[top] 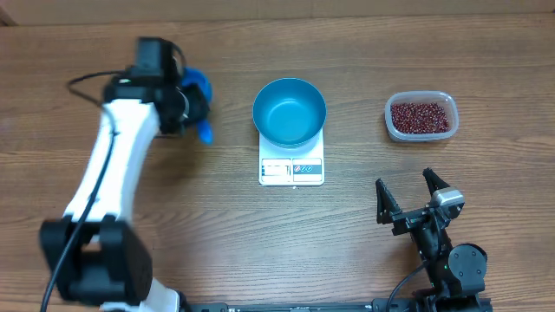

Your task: Scoop item into bowl and weigh 150g on scale

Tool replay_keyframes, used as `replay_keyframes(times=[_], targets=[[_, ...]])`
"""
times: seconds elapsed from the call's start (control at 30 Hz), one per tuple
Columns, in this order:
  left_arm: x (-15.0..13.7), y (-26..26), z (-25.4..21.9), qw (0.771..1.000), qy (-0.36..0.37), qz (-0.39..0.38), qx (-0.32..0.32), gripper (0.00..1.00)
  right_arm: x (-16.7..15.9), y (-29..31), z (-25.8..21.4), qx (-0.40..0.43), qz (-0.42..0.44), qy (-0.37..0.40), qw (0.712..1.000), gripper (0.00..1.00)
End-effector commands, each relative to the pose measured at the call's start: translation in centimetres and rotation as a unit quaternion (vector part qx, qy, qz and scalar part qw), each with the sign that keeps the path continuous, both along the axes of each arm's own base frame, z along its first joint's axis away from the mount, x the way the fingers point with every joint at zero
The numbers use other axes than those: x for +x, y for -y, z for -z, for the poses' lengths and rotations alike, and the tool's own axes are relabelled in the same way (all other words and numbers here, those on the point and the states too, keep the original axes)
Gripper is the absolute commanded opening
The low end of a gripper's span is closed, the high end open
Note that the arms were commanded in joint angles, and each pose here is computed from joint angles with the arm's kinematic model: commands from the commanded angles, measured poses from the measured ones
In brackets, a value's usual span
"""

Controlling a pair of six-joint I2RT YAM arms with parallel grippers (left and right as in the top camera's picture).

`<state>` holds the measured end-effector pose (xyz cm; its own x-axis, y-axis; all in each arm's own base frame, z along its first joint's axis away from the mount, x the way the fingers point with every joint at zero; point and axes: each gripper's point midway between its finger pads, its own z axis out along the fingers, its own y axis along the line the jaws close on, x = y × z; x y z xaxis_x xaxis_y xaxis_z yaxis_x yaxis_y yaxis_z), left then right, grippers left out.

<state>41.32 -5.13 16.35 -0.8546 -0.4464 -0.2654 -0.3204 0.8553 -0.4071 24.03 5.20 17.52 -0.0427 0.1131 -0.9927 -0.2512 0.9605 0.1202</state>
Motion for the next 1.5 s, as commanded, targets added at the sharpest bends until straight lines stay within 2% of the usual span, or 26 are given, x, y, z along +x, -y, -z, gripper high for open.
replay_keyframes(times=[0.0,0.13,0.3,0.43,0.7,1.07,1.23,1.47], targets=[[-0.8,3.0,-5.9,0.986,0.042,0.037,-0.157,0.04,0.1,0.2,0.2,-0.002,0.006,0.002,1.000,1.00],[-2.2,4.0,-7.4,0.968,0.022,0.055,-0.245,0.04,0.1,0.2,0.2,-0.002,0.006,0.002,1.000,1.00],[-3.4,4.4,-6.9,0.963,-0.025,0.027,-0.266,0.04,0.1,0.2,0.2,-0.002,0.006,0.001,1.000,1.00],[-4.0,5.7,-7.3,0.957,-0.036,0.042,-0.286,0.04,0.1,0.2,0.2,-0.002,0.006,0.001,1.000,1.00],[-4.8,7.7,-7.0,0.954,-0.050,0.064,-0.287,0.04,0.1,0.2,0.2,-0.002,0.006,0.002,1.000,1.00],[-4.8,10.3,-6.6,0.954,-0.088,0.020,-0.287,0.05,0.1,0.6,0.3,-0.002,0.015,0.000,1.000,1.00],[-4.1,12.5,-8.0,0.949,-0.053,0.059,-0.306,0.04,0.1,0.5,0.3,-0.001,0.013,0.000,1.000,1.00],[-2.8,13.2,-9.4,0.943,-0.016,0.073,-0.324,0.04,-0.7,-2.1,0.0,0.005,-0.065,0.003,0.998,1.00]])
